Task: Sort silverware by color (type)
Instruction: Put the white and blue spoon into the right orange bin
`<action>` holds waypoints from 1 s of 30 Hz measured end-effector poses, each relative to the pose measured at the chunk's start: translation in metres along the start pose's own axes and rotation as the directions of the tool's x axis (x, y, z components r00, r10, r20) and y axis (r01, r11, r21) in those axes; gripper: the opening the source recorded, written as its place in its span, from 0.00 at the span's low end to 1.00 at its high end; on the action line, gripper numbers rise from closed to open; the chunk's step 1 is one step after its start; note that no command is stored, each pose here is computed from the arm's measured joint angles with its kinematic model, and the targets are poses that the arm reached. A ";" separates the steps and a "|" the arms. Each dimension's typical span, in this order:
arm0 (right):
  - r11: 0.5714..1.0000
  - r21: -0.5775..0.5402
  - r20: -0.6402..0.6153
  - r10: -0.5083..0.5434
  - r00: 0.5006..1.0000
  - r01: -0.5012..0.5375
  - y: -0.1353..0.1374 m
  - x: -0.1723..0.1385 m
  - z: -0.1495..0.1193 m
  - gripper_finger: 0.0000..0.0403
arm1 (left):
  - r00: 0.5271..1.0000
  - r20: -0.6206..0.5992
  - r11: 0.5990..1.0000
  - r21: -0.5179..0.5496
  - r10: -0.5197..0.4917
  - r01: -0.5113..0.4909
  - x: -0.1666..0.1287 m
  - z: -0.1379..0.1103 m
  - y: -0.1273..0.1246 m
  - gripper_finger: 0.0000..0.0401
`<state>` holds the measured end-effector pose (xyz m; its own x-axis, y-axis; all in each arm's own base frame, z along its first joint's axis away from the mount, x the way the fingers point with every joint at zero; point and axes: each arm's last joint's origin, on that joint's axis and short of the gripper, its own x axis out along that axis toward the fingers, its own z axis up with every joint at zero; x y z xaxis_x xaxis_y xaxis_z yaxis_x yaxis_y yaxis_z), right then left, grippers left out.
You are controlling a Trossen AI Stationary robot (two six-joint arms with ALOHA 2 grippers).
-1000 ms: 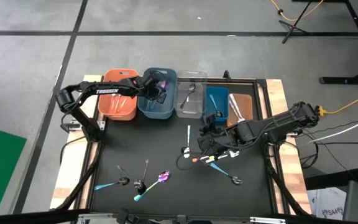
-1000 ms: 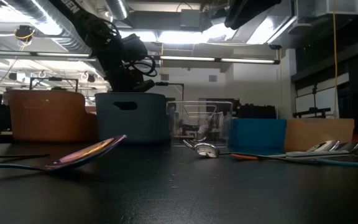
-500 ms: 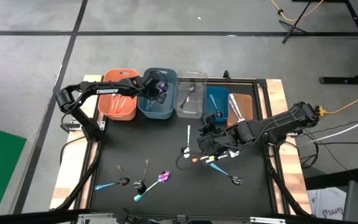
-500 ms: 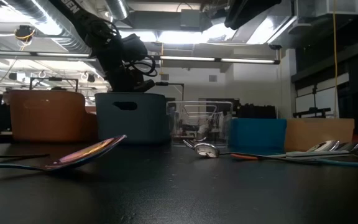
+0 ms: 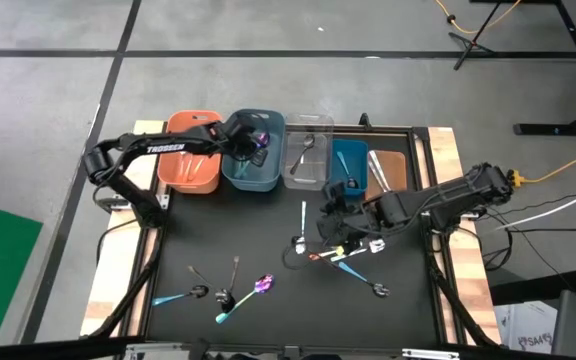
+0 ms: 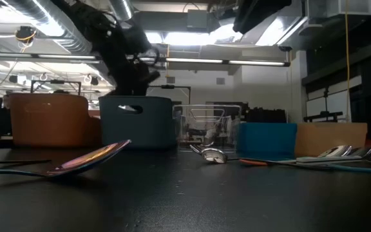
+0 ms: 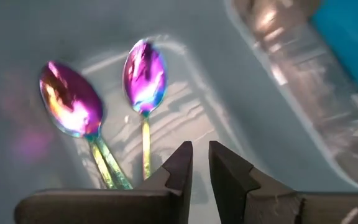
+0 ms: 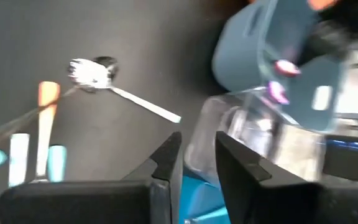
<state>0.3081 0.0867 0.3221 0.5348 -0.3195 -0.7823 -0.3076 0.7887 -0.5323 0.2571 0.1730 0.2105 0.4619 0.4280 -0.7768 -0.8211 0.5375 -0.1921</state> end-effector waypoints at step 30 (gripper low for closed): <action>0.961 -0.006 -0.091 0.274 0.957 -0.275 -0.006 0.106 0.005 0.22 | 0.919 0.221 0.925 0.277 -0.327 0.262 -0.118 -0.015 -0.053 0.12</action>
<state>0.3704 0.0502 0.2438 0.3561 -0.1379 -0.9242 -0.4477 0.8429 -0.2983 0.2409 0.0832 0.3037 0.7670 0.3785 -0.5181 -0.5452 0.8102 -0.2153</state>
